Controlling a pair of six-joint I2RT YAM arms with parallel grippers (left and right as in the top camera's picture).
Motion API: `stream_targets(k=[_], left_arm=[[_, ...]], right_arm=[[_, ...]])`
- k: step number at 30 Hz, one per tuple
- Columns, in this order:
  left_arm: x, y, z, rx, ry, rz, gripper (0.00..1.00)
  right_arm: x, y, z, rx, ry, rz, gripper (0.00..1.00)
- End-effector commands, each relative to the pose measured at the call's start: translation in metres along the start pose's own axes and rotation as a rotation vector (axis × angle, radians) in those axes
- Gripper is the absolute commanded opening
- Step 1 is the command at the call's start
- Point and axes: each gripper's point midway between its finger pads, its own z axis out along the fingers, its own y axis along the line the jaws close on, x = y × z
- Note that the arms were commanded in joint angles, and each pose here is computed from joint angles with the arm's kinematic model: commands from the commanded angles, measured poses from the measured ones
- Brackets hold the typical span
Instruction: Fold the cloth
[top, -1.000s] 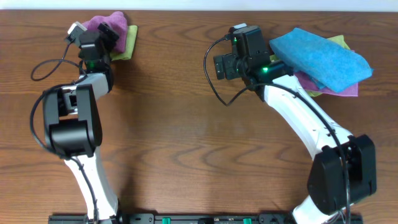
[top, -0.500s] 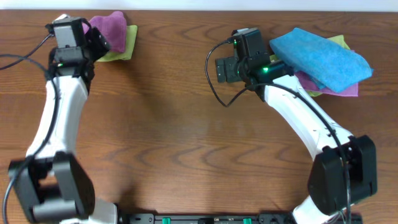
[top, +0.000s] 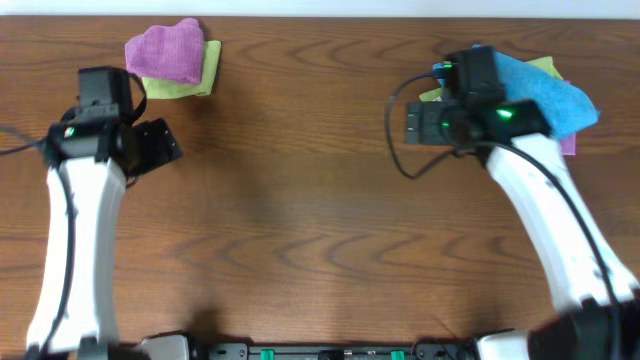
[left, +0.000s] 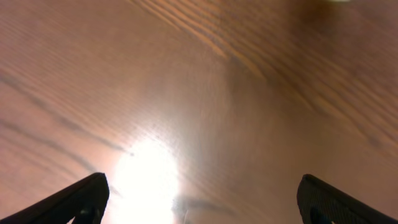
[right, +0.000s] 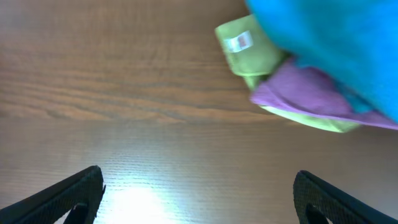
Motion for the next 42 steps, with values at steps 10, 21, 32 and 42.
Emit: stream_targets(k=[10, 21, 32, 42], left_arm=[[0.076, 0.027, -0.068, 0.115, -0.131, 0.06, 0.95], [0.135, 0.028, -0.076, 0.259, -0.195, 0.04, 0.95], [0.123, 0.023, -0.071, 0.275, -0.245, 0.016, 0.95], [0.123, 0.023, -0.071, 0.273, -0.242, 0.013, 0.95]], right_arm=[[0.085, -0.04, -0.097, -0.082, -0.223, 0.093, 0.96], [0.176, -0.037, -0.136, -0.212, -0.396, 0.134, 0.99], [0.175, -0.041, -0.128, -0.189, -0.431, 0.131, 0.99], [0.175, -0.045, -0.117, -0.18, -0.425, 0.187, 0.99]])
